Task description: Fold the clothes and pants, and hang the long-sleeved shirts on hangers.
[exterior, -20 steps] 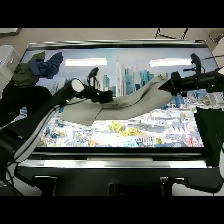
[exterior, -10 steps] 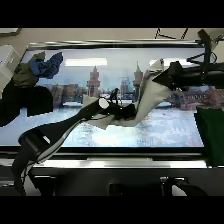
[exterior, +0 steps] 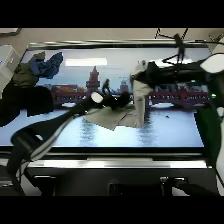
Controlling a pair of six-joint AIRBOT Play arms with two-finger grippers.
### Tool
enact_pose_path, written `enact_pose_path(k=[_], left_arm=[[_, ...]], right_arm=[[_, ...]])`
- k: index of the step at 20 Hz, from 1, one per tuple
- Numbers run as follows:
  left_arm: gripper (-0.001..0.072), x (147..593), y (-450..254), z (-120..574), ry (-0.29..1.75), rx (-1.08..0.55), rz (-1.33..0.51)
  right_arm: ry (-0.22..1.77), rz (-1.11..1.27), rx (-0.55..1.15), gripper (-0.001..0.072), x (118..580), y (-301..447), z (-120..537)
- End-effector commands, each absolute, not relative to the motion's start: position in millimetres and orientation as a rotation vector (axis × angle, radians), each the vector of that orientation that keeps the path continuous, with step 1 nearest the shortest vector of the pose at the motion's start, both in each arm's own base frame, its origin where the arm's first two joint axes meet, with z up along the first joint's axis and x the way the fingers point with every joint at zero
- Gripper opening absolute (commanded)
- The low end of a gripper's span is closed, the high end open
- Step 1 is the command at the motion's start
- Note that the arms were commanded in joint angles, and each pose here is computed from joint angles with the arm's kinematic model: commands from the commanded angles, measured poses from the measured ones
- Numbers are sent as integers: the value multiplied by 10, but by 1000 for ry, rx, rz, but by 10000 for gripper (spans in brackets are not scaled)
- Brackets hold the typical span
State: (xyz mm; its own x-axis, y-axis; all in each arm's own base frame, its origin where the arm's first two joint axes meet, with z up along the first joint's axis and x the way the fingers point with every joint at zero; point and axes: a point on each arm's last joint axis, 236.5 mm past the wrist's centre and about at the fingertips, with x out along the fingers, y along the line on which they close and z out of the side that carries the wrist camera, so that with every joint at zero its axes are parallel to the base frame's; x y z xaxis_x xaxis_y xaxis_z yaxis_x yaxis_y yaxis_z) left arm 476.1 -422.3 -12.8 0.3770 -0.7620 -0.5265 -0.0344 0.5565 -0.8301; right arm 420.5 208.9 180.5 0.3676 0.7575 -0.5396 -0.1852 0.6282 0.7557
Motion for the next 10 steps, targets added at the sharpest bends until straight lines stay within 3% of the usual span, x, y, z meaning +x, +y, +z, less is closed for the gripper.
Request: enact_pose_path(k=[1,4,7,8,9,10], left_arm=[[26,5469,-2863,575,880,-757,-432],[26,5705,-1578,1585,630,-688,-322],[27,5487,-846,2515,433,-649,-272],[27,5368,-716,2781,380,-644,-265],[28,5257,-656,2984,341,-631,-266],[27,5139,-644,3182,299,-588,-280]], right_arm=[[1064,741,744,45,4375,2796,1435],[1158,764,814,45,4372,3377,928],[1255,732,871,47,4320,3852,301],[1282,714,921,108,4312,3997,116],[1308,700,1001,289,4298,4156,-7],[1311,697,1073,527,4319,4264,-64]])
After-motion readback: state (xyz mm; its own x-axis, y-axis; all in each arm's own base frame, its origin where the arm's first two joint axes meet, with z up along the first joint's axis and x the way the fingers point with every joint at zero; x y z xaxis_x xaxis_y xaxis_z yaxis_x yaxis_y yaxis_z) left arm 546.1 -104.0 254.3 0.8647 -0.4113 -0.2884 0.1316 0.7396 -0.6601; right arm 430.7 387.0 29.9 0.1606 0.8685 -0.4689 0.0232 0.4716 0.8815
